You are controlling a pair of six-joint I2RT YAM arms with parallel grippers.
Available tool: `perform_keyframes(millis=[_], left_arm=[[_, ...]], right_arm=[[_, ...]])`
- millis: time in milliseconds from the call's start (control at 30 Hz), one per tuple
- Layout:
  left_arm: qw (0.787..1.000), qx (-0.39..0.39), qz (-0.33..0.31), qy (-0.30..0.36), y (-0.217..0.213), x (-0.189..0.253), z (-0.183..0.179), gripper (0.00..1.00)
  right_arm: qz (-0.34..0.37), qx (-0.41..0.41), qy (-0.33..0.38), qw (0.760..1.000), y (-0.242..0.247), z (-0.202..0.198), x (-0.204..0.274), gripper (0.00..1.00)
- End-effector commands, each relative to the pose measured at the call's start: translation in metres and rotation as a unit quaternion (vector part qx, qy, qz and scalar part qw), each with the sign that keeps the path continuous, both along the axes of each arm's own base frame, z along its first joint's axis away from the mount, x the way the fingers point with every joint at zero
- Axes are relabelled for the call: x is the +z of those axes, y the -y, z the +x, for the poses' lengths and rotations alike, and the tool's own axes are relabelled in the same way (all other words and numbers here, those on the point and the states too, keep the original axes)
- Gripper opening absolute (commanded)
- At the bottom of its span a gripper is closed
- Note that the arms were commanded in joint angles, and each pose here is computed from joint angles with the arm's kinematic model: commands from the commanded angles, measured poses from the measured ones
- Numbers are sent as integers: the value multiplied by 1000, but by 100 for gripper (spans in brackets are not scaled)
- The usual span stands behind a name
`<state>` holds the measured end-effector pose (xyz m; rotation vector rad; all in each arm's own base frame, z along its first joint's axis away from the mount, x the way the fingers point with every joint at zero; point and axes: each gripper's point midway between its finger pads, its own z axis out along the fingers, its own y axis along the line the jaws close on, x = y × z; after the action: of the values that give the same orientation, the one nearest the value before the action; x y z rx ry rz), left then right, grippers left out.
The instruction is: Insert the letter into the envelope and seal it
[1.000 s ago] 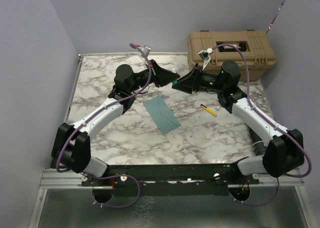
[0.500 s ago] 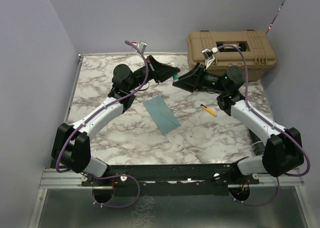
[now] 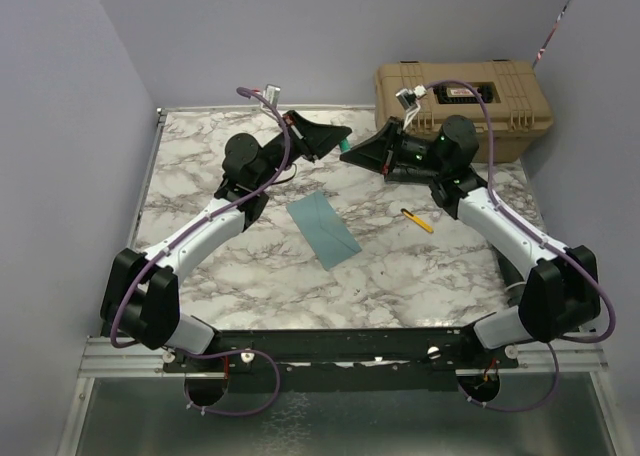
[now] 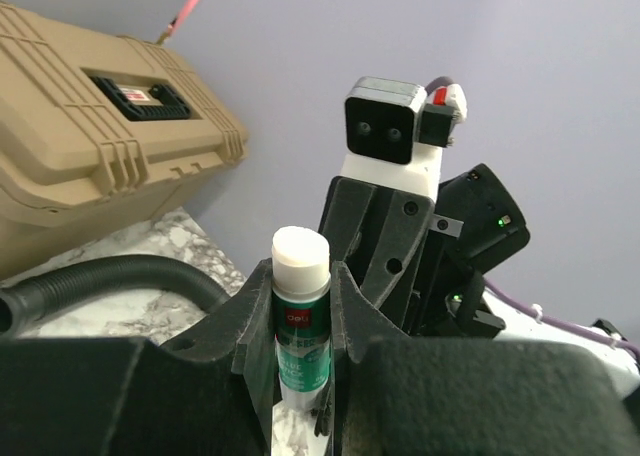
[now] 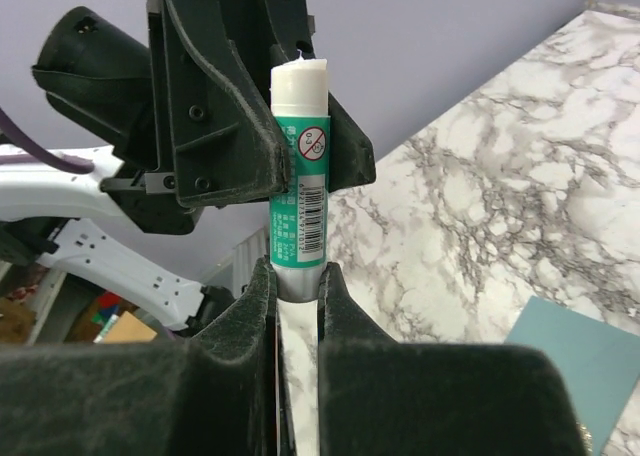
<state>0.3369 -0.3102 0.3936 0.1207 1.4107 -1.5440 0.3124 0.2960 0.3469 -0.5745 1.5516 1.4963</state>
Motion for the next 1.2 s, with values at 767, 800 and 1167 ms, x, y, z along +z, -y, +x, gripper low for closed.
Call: perform_keyframes(millis=[767,800,1167], left_arm=[[988,80,-106,-85,-28,38,38,0],[986,83,-108,-96,-28,36,41,0],[979,135,-69,-134,-31,39,61,0]], right_arm=[[-157,-168,127,965,13,73,-4,1],[-186,-187,147,953,12,78,-7,1],[-397,-367,236,807,19,114,-37,1]])
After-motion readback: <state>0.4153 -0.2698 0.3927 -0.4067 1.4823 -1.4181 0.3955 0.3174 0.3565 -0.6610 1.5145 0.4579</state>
